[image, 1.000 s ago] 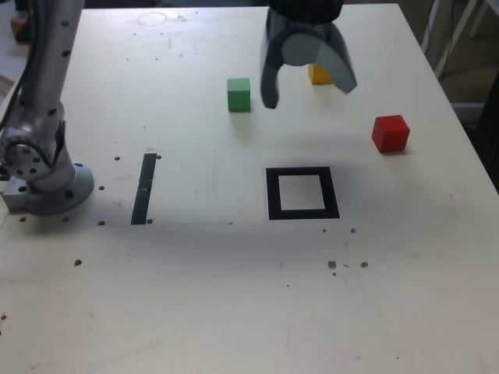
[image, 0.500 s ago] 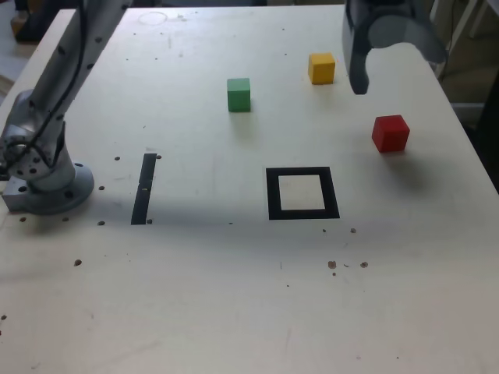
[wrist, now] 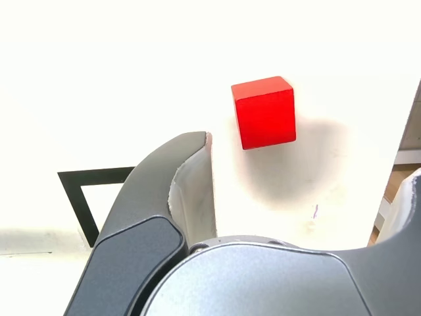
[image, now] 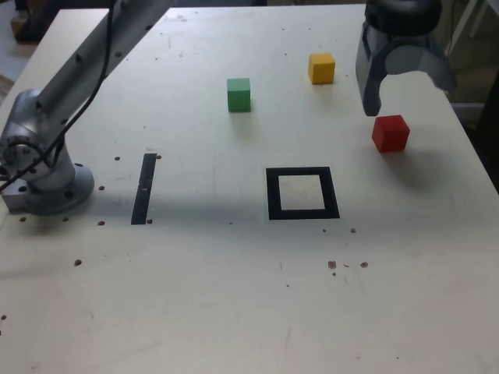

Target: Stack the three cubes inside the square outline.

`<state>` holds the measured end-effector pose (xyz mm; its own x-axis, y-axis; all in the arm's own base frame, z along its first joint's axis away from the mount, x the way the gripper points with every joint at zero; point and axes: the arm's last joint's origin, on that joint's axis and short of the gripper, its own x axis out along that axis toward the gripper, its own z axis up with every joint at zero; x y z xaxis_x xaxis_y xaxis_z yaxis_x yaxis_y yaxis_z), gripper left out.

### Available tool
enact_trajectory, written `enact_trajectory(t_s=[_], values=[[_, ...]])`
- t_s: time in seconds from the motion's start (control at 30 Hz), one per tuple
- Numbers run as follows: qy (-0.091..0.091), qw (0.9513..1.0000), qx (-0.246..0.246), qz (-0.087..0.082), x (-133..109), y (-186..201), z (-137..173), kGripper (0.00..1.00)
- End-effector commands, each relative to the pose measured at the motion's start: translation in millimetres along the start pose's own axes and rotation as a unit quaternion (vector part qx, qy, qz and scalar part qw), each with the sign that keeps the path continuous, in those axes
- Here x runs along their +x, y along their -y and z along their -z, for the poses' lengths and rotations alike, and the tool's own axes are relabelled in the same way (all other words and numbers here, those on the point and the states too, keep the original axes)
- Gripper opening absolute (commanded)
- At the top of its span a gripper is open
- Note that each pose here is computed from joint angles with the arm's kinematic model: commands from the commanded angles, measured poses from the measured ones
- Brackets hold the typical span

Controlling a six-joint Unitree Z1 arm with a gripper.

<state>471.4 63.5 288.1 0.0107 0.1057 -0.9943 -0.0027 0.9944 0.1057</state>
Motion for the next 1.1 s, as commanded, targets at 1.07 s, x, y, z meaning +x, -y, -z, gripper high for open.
enact_trajectory(t_s=[1.07], values=[[-0.057,0.9982,-0.014,0.012,78,-10,-27,0.63]])
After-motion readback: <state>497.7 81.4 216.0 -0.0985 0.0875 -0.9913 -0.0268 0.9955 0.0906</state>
